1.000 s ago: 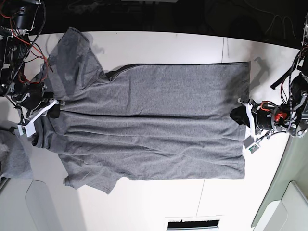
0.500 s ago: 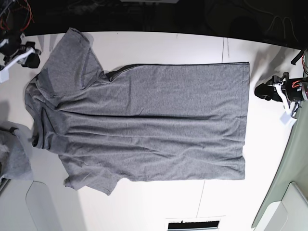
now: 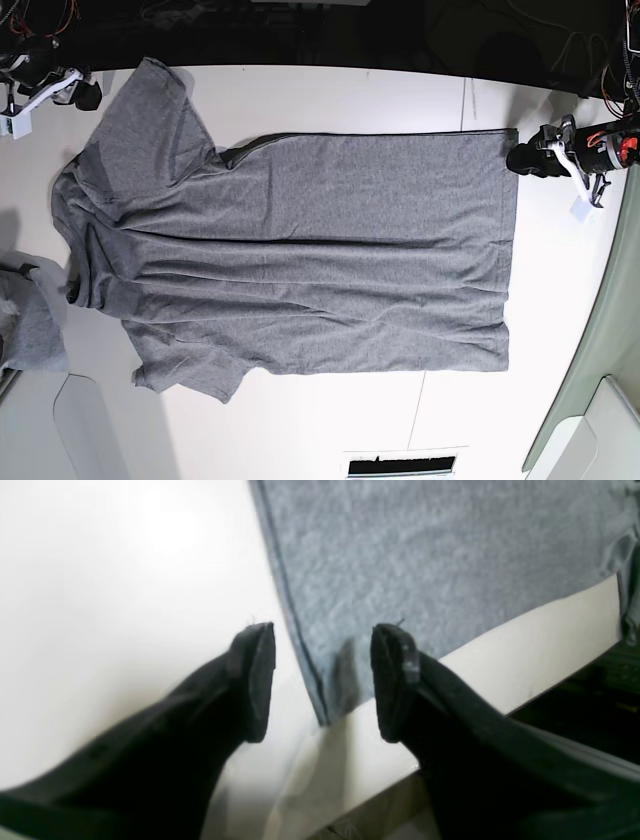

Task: Layout the t-shirt on the table in an organized manner, then fold the t-shirt properly
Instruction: 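Grasp the shirt's side edge with both grippers and lift it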

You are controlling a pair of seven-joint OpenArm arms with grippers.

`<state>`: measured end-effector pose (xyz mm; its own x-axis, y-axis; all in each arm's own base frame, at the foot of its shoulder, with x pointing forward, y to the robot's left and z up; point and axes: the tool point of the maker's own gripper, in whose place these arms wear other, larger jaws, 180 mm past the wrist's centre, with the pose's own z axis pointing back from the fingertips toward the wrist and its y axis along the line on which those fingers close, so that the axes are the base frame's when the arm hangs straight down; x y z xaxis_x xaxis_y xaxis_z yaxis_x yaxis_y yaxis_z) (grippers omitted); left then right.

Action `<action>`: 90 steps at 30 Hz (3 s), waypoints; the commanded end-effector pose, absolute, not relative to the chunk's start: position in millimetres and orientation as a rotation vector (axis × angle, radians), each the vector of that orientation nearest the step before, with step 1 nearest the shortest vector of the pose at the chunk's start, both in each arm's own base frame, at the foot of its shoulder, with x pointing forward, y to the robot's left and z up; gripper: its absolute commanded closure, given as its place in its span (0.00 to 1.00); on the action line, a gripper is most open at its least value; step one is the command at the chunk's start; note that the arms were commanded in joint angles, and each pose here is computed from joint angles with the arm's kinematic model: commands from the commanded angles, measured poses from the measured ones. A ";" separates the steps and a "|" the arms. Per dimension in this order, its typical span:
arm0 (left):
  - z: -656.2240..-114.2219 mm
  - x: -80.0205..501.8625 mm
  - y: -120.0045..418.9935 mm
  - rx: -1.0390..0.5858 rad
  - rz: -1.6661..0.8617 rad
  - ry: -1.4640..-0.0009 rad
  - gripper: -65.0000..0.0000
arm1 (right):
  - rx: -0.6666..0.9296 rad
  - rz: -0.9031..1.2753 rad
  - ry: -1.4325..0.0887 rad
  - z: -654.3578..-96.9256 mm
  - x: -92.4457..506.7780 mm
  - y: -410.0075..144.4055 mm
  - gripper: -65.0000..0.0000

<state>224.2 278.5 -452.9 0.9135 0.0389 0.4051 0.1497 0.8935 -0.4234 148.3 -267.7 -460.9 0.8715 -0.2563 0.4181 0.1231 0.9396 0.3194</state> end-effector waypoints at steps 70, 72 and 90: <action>-282.9 197.9 284.8 -0.456 -0.184 -0.776 1.00 | 0.323 0.216 -0.637 -310.5 100.9 -181.3 1.00; -271.7 202.8 292.5 -0.447 -0.158 -0.834 1.00 | 0.299 0.226 -0.662 -302.4 104.9 -184.5 1.00; -329.6 247.1 300.0 -0.210 -0.286 -0.846 1.00 | 0.250 0.104 -0.903 -301.0 195.2 -230.8 1.00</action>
